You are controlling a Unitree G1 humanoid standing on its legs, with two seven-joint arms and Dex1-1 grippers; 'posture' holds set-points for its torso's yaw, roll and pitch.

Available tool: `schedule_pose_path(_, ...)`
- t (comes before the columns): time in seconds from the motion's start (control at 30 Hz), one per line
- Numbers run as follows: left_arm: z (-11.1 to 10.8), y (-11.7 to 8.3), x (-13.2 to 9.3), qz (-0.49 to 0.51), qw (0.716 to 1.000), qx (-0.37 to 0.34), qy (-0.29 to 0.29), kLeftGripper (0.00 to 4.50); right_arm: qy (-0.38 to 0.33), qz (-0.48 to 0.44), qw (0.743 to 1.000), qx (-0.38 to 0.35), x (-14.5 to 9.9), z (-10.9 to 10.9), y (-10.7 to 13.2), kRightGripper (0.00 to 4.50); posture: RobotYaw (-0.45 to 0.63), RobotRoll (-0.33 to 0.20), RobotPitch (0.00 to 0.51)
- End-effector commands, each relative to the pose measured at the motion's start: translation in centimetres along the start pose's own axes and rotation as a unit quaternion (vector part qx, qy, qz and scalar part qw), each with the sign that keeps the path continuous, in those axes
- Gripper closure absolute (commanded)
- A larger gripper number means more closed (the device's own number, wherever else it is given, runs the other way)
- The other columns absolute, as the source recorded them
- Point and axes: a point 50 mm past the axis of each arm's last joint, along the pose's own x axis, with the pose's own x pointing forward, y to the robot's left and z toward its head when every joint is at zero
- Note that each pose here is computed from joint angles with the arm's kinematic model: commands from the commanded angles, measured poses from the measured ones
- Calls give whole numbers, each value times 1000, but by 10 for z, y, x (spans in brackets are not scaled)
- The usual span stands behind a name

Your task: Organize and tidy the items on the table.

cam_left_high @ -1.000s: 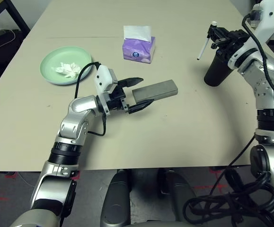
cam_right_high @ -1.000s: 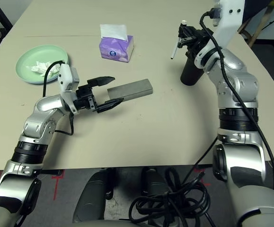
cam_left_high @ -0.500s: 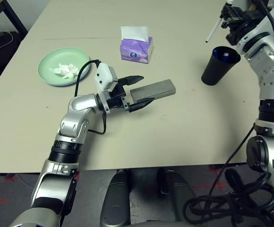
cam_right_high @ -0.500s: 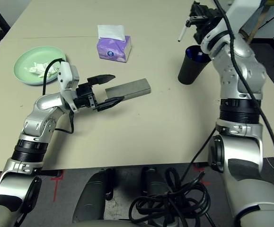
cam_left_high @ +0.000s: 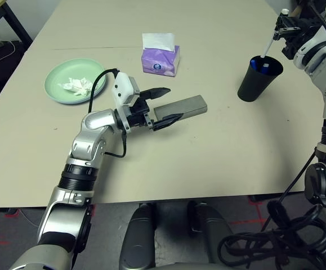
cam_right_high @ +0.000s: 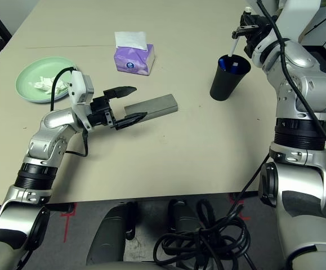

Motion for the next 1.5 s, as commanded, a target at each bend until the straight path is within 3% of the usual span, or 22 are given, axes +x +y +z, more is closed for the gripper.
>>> schedule_pose_path(0.03,0,0,2,-6,1000,4,2,0,2,-7,1000,-3,-5,0,-3,4202,50,0,151)
schedule_pose_path(0.27,0,2,3,4,1000,-6,-6,0,13,-6,1000,-7,-9,-3,-2,4202,45,0,151)
schedule_pose_path(0.63,-1,1,3,-2,1000,-3,-1,0,27,-13,999,-11,-16,-9,-4,89,39,0,147)
schedule_pose_path(0.77,-1,2,3,-1,1000,-1,0,0,26,-10,1000,-10,-17,-10,-3,33,39,0,144)
schedule_pose_path(0.9,0,5,1,14,1000,-1,-2,0,-21,31,999,26,-19,-14,3,33,38,0,142)
schedule_pose_path(1.0,-1,12,-1,61,998,-23,-8,0,-97,99,990,-8,-27,-26,18,33,35,0,140)
schedule_pose_path(1.17,-11,27,-9,171,984,-50,-2,0,-148,106,982,39,-40,-68,31,33,59,0,137)
schedule_pose_path(1.3,-15,40,-18,284,958,-26,5,0,-128,44,990,42,-47,-98,30,33,79,0,135)
schedule_pose_path(1.5,-16,50,-42,464,886,-9,-27,0,-58,26,996,64,-75,-142,33,33,86,0,134)
